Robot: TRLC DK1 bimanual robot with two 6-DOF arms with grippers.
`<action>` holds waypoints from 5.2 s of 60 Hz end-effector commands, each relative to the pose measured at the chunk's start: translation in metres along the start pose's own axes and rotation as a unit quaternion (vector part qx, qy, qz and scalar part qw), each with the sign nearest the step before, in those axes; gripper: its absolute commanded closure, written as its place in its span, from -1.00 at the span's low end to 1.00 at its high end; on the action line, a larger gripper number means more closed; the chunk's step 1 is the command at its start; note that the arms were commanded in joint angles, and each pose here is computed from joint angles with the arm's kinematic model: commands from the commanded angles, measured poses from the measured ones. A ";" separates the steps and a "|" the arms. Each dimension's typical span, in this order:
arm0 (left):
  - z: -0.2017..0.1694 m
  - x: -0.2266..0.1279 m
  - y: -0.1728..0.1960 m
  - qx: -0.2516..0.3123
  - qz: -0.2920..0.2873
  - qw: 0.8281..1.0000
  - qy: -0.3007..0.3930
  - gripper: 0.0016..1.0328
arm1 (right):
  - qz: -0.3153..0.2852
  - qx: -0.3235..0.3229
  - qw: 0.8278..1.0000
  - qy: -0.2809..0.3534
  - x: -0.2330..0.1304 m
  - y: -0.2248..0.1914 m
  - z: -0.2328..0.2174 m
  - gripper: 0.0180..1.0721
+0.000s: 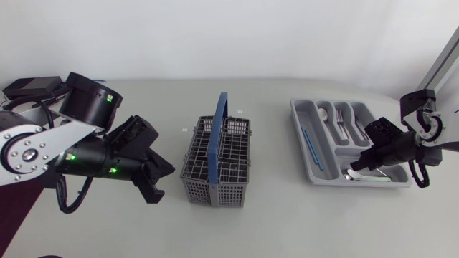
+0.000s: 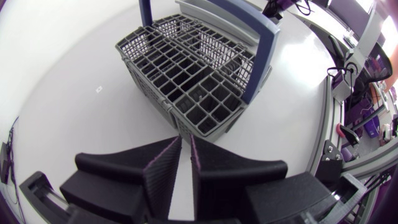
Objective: Unload the cutlery basket into the drawer organizer.
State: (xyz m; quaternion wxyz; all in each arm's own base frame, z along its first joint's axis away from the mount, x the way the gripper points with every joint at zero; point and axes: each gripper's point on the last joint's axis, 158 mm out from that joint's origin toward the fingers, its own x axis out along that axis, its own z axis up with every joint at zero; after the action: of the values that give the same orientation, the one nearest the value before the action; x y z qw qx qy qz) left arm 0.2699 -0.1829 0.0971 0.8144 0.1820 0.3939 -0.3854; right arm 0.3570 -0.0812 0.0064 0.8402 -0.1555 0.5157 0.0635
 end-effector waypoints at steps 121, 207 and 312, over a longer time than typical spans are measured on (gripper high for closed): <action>-0.045 0.059 0.044 0.004 0.015 0.999 0.038 0.74 | 0.417 -0.075 0.904 -0.054 -0.076 0.288 0.148 0.89; 0.030 0.108 0.111 -0.007 0.039 0.999 0.011 0.75 | 0.371 -0.054 0.925 -0.059 -0.091 0.283 0.105 0.89; -0.010 0.087 0.156 -0.068 0.078 0.994 0.025 0.73 | 0.281 -0.042 0.956 -0.068 -0.072 0.243 0.083 0.88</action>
State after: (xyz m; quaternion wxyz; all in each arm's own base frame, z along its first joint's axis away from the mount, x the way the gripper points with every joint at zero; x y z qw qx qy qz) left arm 0.4263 -0.1335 0.0203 0.8399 0.1682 0.4219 -0.2971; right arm 0.3310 0.1875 0.0527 0.8055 -0.0401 0.4824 0.3419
